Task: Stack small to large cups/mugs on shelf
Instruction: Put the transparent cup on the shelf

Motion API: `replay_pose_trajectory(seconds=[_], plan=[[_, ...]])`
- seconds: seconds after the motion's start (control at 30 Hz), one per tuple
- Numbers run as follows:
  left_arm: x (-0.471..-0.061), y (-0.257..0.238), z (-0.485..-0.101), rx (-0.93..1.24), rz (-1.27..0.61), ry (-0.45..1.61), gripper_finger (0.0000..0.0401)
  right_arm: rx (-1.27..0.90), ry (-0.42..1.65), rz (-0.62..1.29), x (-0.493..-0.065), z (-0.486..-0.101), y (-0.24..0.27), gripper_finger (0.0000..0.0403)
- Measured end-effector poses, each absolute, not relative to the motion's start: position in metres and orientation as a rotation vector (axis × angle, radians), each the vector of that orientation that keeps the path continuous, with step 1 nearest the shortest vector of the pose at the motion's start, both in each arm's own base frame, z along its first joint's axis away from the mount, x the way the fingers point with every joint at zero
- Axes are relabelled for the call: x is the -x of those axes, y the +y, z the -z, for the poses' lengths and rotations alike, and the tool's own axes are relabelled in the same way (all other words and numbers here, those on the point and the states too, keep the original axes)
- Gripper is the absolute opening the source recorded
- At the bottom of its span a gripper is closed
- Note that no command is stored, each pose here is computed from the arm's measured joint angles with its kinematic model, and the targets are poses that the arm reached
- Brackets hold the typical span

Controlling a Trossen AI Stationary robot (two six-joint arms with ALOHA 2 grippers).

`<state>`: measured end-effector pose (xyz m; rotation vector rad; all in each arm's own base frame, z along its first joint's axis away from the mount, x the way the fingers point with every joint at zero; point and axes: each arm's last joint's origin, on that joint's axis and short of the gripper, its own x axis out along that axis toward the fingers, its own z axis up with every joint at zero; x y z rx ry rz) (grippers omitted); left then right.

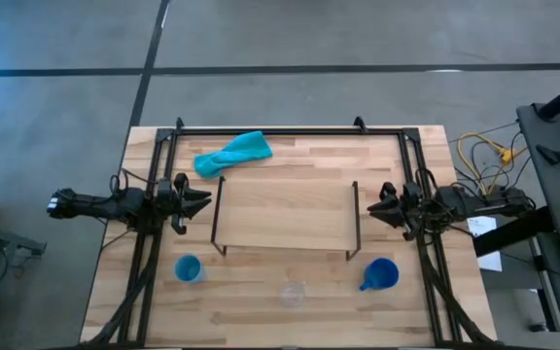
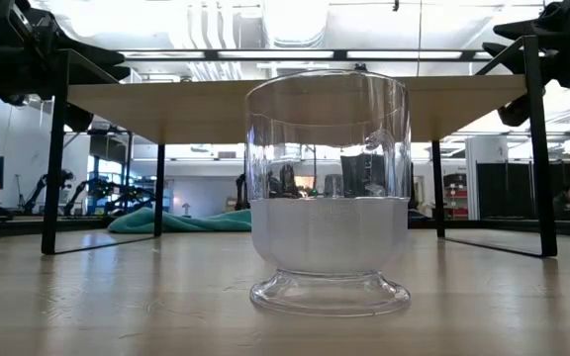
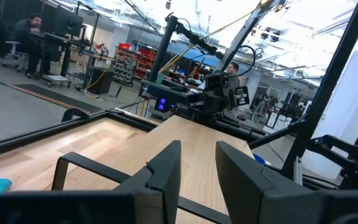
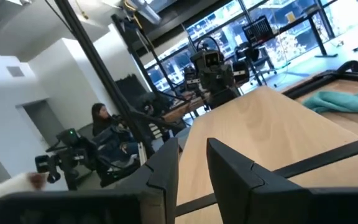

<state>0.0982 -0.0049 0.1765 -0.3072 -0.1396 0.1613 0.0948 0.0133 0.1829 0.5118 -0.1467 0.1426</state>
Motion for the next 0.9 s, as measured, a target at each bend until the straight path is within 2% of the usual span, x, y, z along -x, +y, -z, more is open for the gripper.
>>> replay_pose_trajectory(seconds=[0.3, 0.43, 0.57, 0.7, 0.9], plan=[[-0.098, -0.005, -0.177, 0.305, -0.162, -0.14, 0.0086, -0.563, -0.141, -0.175, -0.094, -0.185, 0.014, 0.0079], [-0.098, -0.004, -0.176, 0.301, -0.181, -0.142, 0.0086, -0.638, -0.159, -0.275, -0.089, -0.207, 0.016, 0.0073], [-0.098, -0.004, -0.177, 0.301, -0.186, -0.142, 0.0086, -0.586, -0.136, -0.292, -0.083, -0.24, 0.016, 0.0069], [-0.098, -0.004, -0.177, 0.31, -0.184, -0.144, 0.0086, -0.548, -0.011, -0.241, -0.084, -0.27, 0.015, 0.0068], [-0.098, -0.004, -0.177, 0.422, -0.173, -0.155, 0.0086, -0.503, 0.292, -0.159, -0.104, -0.303, 0.018, 0.0068]])
